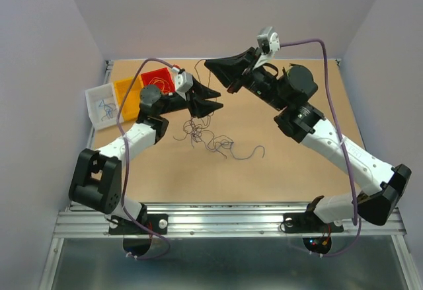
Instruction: Untangle the cables
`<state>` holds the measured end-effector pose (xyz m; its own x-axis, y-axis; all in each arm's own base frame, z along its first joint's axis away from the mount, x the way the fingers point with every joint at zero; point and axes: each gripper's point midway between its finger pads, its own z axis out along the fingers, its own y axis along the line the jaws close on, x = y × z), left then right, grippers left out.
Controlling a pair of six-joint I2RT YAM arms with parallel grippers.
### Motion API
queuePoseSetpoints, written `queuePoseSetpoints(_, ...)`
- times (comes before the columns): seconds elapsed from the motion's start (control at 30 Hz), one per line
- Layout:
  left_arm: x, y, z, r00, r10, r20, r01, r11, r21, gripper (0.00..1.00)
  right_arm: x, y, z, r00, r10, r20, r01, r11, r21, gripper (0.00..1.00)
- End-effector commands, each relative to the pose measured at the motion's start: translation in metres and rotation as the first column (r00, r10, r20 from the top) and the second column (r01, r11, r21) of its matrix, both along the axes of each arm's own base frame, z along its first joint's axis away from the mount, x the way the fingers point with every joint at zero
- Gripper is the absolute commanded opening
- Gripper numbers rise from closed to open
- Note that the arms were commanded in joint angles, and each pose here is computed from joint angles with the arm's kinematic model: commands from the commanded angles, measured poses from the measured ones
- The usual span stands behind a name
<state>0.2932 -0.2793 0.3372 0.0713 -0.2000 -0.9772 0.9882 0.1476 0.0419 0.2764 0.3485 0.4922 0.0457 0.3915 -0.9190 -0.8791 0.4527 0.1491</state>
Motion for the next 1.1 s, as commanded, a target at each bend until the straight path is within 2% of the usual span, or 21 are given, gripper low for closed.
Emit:
queuePoseSetpoints(0.0,0.020,-0.011,-0.057,0.997,0.006,-0.081,-0.003,0.999,0.038,0.53,-0.033,-0.032,0.121,0.984,-0.009,0.175,-0.033,0.972,0.234,0.00)
queuePoseSetpoints(0.03,0.029,-0.015,-0.083,0.991,0.008,-0.136,0.001,0.998,0.061,0.51,-0.036,-0.036,0.132,0.983,-0.014,0.183,-0.035,0.965,0.258,0.00)
queuePoseSetpoints(0.13,0.048,-0.017,-0.110,0.978,0.053,-0.202,-0.036,0.995,0.088,0.49,-0.044,-0.058,0.173,0.975,-0.071,0.209,-0.007,0.937,0.348,0.01)
queuePoseSetpoints(0.3,0.060,-0.020,-0.110,0.973,0.089,-0.212,-0.072,0.994,0.082,0.51,-0.046,-0.079,0.194,0.971,-0.134,0.198,0.042,0.911,0.411,0.01)
queuePoseSetpoints(0.4,0.071,-0.014,-0.112,0.965,0.162,-0.205,-0.142,0.984,0.109,0.59,-0.044,-0.078,0.188,0.973,-0.139,0.185,0.054,0.915,0.400,0.01)
queuePoseSetpoints(0.5,0.078,0.007,-0.091,0.953,0.250,-0.170,-0.239,0.967,0.085,0.67,-0.039,-0.076,0.173,0.975,-0.147,0.169,0.074,0.923,0.378,0.01)
queuePoseSetpoints(0.6,0.084,0.041,-0.050,0.912,0.388,-0.132,-0.387,0.921,0.035,0.74,-0.033,-0.071,0.154,0.977,-0.152,0.148,0.091,0.931,0.352,0.01)
queuePoseSetpoints(0.67,0.093,0.065,-0.040,0.864,0.479,-0.156,-0.483,0.876,0.012,0.78,-0.033,-0.070,0.147,0.978,-0.146,0.148,0.089,0.936,0.340,0.00)
queuePoseSetpoints(0.73,0.092,0.096,-0.019,0.843,0.520,-0.137,-0.528,0.849,-0.028,0.80,-0.028,-0.062,0.130,0.982,-0.134,0.130,0.088,0.947,0.310,0.01)
queuePoseSetpoints(0.8,0.078,0.112,-0.012,0.861,0.487,-0.149,-0.501,0.862,-0.074,0.86,-0.025,-0.056,0.118,0.986,-0.120,0.118,0.081,0.954,0.288,0.01)
queuePoseSetpoints(0.83,0.070,0.131,0.011,0.864,0.499,-0.067,-0.503,0.852,-0.145,0.87,-0.024,-0.050,0.106,0.989,-0.100,0.107,0.068,0.961,0.268,0.01)
queuePoseSetpoints(0.9,0.059,0.144,0.016,0.873,0.482,-0.075,-0.487,0.856,-0.174,0.93,-0.025,-0.042,0.095,0.993,-0.067,0.102,0.040,0.968,0.247,0.01)
queuePoseSetpoints(1.07,0.034,0.147,0.029,0.933,0.358,-0.021,-0.356,0.916,-0.186,0.93,-0.021,-0.021,0.059,0.998,0.010,0.064,-0.022,0.983,0.182,0.01)
